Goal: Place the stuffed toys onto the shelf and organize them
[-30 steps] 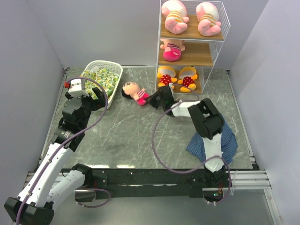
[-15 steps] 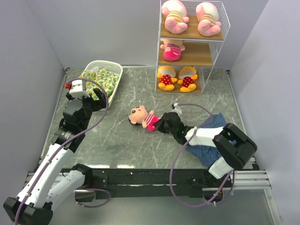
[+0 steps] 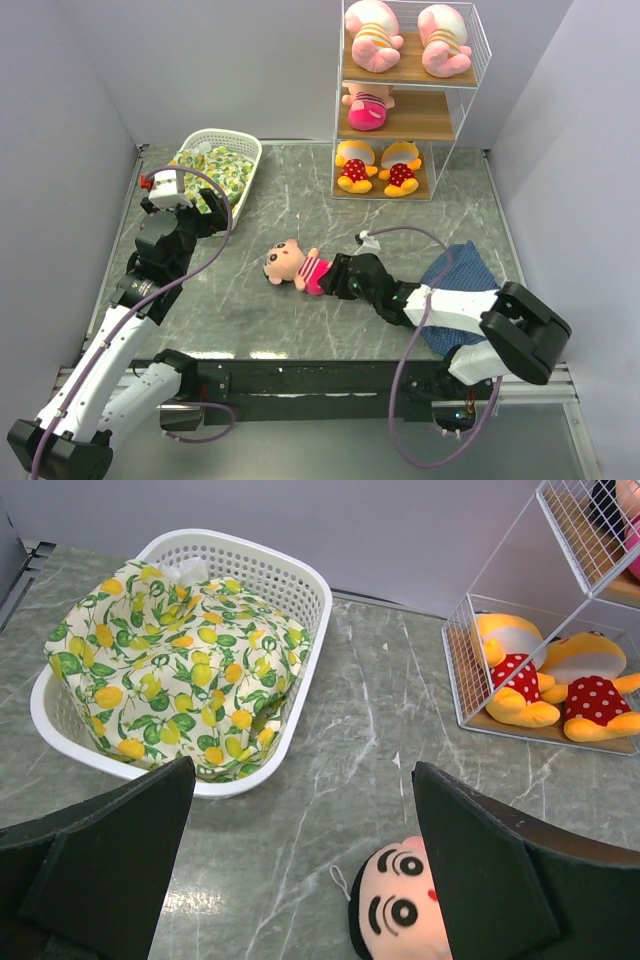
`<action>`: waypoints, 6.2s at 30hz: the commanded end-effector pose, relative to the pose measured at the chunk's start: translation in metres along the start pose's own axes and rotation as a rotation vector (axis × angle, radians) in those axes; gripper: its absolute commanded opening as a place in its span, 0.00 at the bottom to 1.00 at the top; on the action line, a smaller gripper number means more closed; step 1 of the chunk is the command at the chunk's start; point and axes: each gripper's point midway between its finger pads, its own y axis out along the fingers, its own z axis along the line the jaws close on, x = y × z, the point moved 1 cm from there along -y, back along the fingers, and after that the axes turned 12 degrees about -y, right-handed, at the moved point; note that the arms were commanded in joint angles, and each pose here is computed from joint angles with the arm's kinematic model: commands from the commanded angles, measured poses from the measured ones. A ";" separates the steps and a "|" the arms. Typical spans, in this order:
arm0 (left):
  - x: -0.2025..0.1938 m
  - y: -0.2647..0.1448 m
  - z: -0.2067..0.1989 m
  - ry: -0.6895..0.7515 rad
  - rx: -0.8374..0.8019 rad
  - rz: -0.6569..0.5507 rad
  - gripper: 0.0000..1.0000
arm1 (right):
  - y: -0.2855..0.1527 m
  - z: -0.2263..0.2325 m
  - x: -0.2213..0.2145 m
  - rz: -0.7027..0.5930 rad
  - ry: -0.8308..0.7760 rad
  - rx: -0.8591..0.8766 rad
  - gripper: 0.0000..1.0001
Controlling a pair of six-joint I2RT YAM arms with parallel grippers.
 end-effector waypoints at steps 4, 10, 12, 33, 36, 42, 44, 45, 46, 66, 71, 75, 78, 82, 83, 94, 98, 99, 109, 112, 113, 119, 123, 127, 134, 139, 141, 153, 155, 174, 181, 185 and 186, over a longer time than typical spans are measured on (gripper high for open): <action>0.007 0.002 -0.003 0.007 -0.002 -0.030 0.96 | -0.019 0.005 0.035 -0.010 -0.126 0.052 0.61; 0.009 0.000 -0.003 0.006 -0.004 -0.034 0.96 | -0.013 -0.007 0.046 0.045 0.004 0.094 0.60; 0.009 0.000 -0.003 0.006 -0.004 -0.034 0.96 | -0.011 -0.008 0.048 0.053 0.072 0.107 0.59; 0.010 -0.001 -0.003 0.003 -0.006 -0.038 0.96 | 0.006 0.011 0.060 -0.016 0.313 0.219 0.04; 0.010 -0.001 -0.004 0.002 -0.010 -0.038 0.96 | -0.016 0.007 0.089 -0.136 0.316 0.172 0.00; 0.012 -0.003 -0.005 0.001 -0.014 -0.042 0.97 | -0.079 -0.017 0.148 -0.399 0.342 0.002 0.00; 0.011 -0.003 -0.005 0.001 -0.014 -0.040 0.96 | -0.099 -0.030 0.173 -0.508 0.353 -0.090 0.00; 0.011 -0.003 -0.006 0.001 -0.018 -0.040 0.96 | -0.110 -0.037 0.178 -0.531 0.352 -0.132 0.00; 0.011 -0.003 -0.006 -0.001 -0.019 -0.041 0.96 | -0.122 -0.038 0.194 -0.580 0.363 -0.154 0.00; 0.011 -0.006 -0.009 0.003 -0.027 -0.044 0.96 | -0.180 -0.099 0.322 -0.910 0.511 -0.492 0.00; 0.011 -0.006 -0.010 0.005 -0.027 -0.041 0.97 | -0.173 -0.107 0.344 -0.949 0.525 -0.482 0.00; 0.010 -0.007 -0.009 0.006 -0.026 -0.043 0.96 | -0.164 -0.110 0.366 -0.957 0.527 -0.438 0.00; 0.010 -0.006 -0.010 0.009 -0.025 -0.042 0.96 | -0.159 -0.109 0.383 -0.988 0.528 -0.389 0.00; 0.009 -0.006 -0.010 0.009 -0.025 -0.037 0.96 | -0.141 -0.118 0.395 -0.978 0.541 -0.385 0.00; 0.008 -0.005 -0.010 0.010 -0.025 -0.034 0.97 | -0.144 -0.118 0.403 -0.994 0.547 -0.374 0.00; 0.008 -0.005 -0.011 0.009 -0.033 -0.033 0.96 | -0.098 -0.142 0.433 -1.016 0.597 -0.354 0.06; 0.008 -0.005 -0.012 0.009 -0.037 -0.031 0.96 | -0.084 -0.150 0.445 -1.016 0.609 -0.346 0.16; 0.008 -0.005 -0.012 0.009 -0.037 -0.031 0.97 | -0.081 -0.152 0.447 -1.014 0.613 -0.343 0.17; 0.007 -0.005 -0.013 0.011 -0.040 -0.029 0.96 | -0.071 -0.159 0.452 -0.995 0.602 -0.331 0.41; 0.007 -0.005 -0.013 0.011 -0.040 -0.027 0.96 | -0.076 -0.154 0.450 -0.980 0.581 -0.319 0.50; 0.007 -0.004 -0.013 0.011 -0.039 -0.028 0.97 | -0.076 -0.154 0.445 -0.969 0.574 -0.320 0.53; 0.007 -0.004 -0.012 0.015 -0.037 -0.025 0.96 | -0.095 -0.139 0.422 -0.891 0.518 -0.305 0.67; 0.008 -0.006 -0.016 0.018 -0.065 -0.029 0.96 | -0.107 -0.126 0.387 -0.804 0.449 -0.263 0.89; 0.003 -0.012 -0.040 0.031 -0.213 0.007 0.96 | -0.134 -0.096 0.347 -0.700 0.328 -0.175 1.00; -0.017 -0.032 -0.091 0.038 -0.521 0.131 0.96 | -0.160 -0.058 0.247 -0.386 0.028 -0.021 1.00; -0.029 -0.046 -0.115 0.011 -0.664 0.206 0.96 | -0.188 -0.030 0.212 -0.416 -0.012 0.122 1.00; -0.035 -0.053 -0.123 -0.001 -0.715 0.247 0.97 | -0.190 -0.026 0.200 -0.403 -0.020 0.160 1.00; -0.039 -0.069 -0.131 0.021 -0.809 0.268 0.96 | -0.204 -0.034 0.187 -0.426 -0.086 0.091 1.00; -0.035 -0.066 -0.127 0.026 -0.784 0.243 0.96 | -0.203 -0.033 0.189 -0.421 -0.081 0.095 1.00; -0.028 -0.066 -0.123 0.037 -0.755 0.196 0.96 | -0.193 -0.027 0.193 -0.362 -0.064 0.138 1.00; -0.028 -0.066 -0.122 0.039 -0.752 0.194 0.96 | -0.193 -0.027 0.194 -0.364 -0.063 0.134 1.00; -0.028 -0.065 -0.122 0.038 -0.751 0.193 0.96 | -0.193 -0.027 0.194 -0.366 -0.062 0.132 1.00; -0.028 -0.065 -0.121 0.038 -0.748 0.195 0.96 | -0.193 -0.027 0.194 -0.365 -0.059 0.133 1.00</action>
